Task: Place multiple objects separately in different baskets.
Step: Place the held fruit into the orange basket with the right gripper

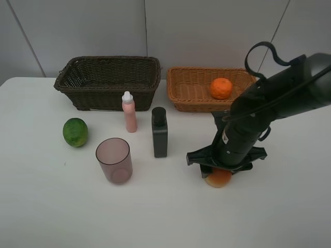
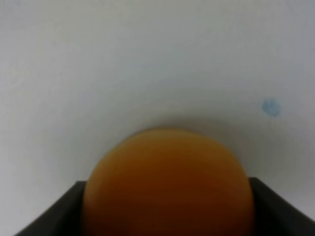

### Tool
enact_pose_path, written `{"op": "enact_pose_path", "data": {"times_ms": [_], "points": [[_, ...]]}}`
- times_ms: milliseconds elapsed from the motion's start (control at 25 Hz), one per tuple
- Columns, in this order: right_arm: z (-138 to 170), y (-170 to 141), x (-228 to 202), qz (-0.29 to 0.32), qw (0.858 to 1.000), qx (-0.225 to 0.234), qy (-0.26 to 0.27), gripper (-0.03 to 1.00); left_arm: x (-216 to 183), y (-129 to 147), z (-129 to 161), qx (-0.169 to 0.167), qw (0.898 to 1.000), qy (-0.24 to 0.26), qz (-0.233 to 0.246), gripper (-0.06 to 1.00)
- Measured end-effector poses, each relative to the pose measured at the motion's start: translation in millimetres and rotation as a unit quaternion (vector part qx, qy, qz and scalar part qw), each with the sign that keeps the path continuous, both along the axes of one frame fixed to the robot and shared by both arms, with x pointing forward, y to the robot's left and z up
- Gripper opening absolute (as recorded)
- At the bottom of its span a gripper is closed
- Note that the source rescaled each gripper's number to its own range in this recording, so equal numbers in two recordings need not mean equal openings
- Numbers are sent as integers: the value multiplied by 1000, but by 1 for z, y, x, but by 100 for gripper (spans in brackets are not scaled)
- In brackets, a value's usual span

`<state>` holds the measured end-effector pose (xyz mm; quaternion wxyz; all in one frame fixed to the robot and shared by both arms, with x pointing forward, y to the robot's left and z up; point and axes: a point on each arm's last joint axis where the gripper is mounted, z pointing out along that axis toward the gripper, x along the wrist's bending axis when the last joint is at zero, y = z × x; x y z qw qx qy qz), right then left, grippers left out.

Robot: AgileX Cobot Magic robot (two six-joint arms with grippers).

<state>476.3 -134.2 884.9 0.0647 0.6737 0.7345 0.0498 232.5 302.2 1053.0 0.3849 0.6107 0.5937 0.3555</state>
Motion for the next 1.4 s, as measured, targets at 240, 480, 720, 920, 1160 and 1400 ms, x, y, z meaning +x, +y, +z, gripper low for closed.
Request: {"op": "enact_pose_path", "data": {"times_ms": [240, 480, 720, 920, 1160, 1400], "points": [[0, 0, 0, -1, 1000, 1, 1, 41, 0, 0, 0, 0, 1000, 0, 0, 95], [7, -1, -2, -10, 1000, 2, 4, 41, 0, 0, 0, 0, 1000, 0, 0, 95], [43, 7, 12, 14, 1000, -8, -7, 41, 0, 0, 0, 0, 1000, 0, 0, 95], [80, 20, 33, 50, 998, -15, -22, 41, 0, 0, 0, 0, 1000, 0, 0, 95], [121, 20, 65, 44, 996, -10, -71, 41, 0, 0, 0, 0, 1000, 0, 0, 95], [141, 7, 109, 23, 993, -23, -113, 41, 0, 0, 0, 0, 1000, 0, 0, 95]]}}
